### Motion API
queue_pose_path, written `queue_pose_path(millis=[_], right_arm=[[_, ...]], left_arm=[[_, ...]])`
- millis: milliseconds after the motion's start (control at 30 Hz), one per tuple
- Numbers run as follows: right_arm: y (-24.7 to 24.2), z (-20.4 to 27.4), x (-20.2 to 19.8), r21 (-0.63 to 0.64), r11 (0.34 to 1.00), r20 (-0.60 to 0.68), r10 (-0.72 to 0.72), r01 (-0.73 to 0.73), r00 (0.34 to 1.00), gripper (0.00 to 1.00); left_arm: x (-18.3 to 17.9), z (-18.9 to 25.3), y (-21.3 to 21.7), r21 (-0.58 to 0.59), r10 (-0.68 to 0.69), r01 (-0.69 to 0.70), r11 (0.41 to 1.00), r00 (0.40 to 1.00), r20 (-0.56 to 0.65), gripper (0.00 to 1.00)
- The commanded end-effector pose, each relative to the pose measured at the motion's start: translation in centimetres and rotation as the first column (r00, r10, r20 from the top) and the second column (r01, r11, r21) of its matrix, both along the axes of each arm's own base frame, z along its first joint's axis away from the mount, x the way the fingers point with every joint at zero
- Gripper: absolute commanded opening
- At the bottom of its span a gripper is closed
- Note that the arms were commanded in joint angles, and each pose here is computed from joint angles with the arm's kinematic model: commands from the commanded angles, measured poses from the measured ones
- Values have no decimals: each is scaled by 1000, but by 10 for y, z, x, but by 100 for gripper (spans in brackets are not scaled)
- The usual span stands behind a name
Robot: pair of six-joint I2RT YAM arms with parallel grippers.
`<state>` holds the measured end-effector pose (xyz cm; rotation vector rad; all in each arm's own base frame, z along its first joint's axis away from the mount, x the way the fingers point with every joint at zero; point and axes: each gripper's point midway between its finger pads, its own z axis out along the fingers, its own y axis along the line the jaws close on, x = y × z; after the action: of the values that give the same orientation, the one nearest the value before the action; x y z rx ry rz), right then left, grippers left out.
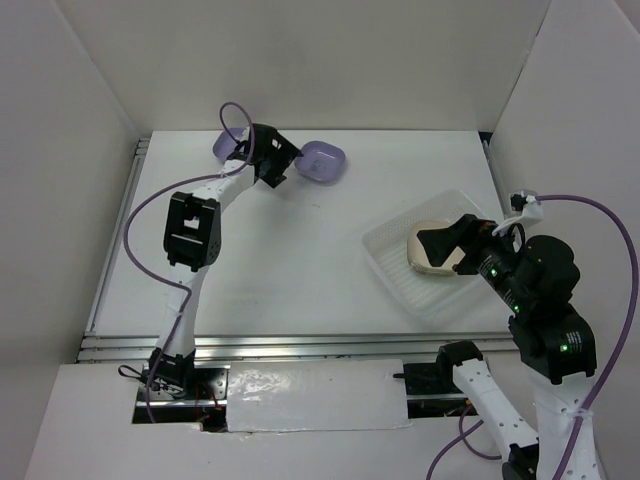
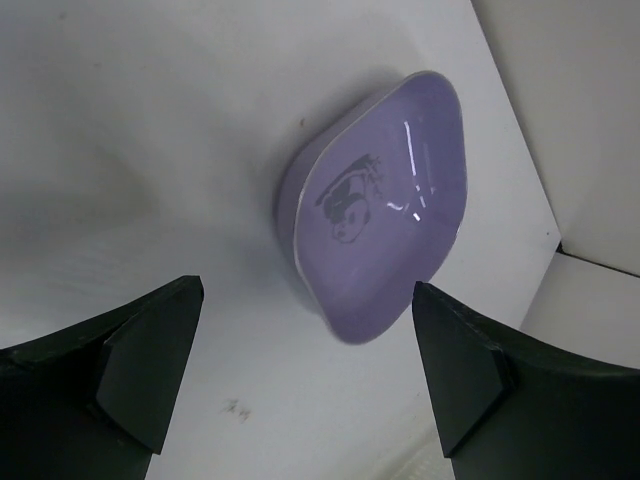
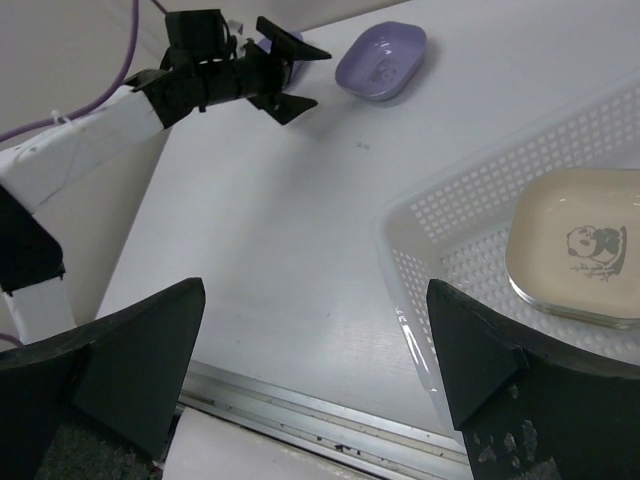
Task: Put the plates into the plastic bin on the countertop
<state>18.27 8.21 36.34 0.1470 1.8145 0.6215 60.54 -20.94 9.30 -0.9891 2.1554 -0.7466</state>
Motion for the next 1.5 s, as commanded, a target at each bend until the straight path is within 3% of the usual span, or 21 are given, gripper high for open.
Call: queue_pose_path(millis=[0,133,233,333,367,400,433,467,533,633,667,733,800,900,1033,1200,1300,1367,1467], right_arm=[[5,15,-4,-28,998,51,52,-50,997,100],[2,20,-10,-41,998,75,47,-44,996,100],[0,22,-13,-53,998,82,42,-38,996,100],[-2,24,-13,-62,998,91,34,-28,995,100],[-2,24,-13,-64,998,89,33,-27,996,100],[-2,24,-14,-65,997,92,35,-29,995,100],[-2,24,-14,-66,997,93,38,-32,995,100],[-2,25,-15,-68,997,92,37,-31,995,100],[-3,26,-17,-73,997,100,37,-30,994,100],[-6,29,-21,-79,997,109,29,-21,994,100],[-7,30,-23,-77,997,113,26,-17,993,100],[-8,34,-26,-77,997,121,21,-12,992,100],[-8,36,-29,-77,997,129,23,-13,991,100],[-14,41,-33,-73,997,143,-8,19,990,100],[-16,74,-58,-11,1000,230,-15,19,973,100],[-22,114,-97,56,998,336,-32,14,941,100],[-25,125,-115,64,998,375,-35,12,926,100],[-27,129,-125,64,998,388,-34,10,921,100],[-27,130,-131,69,998,390,-31,4,920,100]], left_arm=[[22,-11,-12,-70,-12,13,997,1000,9,99],[24,-47,-19,-79,-3,-2,997,998,-58,99],[14,-75,-20,-55,3,-10,998,994,-113,87],[4,-84,-23,-28,9,-12,1000,991,-132,56],[3,-85,-24,-27,7,-11,1000,991,-135,36],[2,-87,-25,-31,8,-13,999,990,-141,25],[2,-86,-25,-42,1,-7,999,989,-145,3],[3,-83,-25,-47,0,-7,999,990,-140,0],[4,-72,-27,-70,-16,8,997,993,-120,0],[5,-19,-26,-90,-47,44,995,998,-29,0],[4,36,-27,-103,-62,69,992,996,66,0],[-10,81,-36,-76,-145,161,984,972,184,0],[-37,159,-59,9,-272,284,959,905,327,0],[-90,203,-96,168,-404,368,914,850,338,0],[-163,206,-161,308,-559,482,820,789,255,0],[-198,195,-224,365,-672,578,730,704,230,0],[-216,177,-264,409,-780,670,619,587,217,0],[-226,164,-281,447,-816,691,568,545,194,0],[-224,142,-284,430,-819,706,562,546,175,0]])
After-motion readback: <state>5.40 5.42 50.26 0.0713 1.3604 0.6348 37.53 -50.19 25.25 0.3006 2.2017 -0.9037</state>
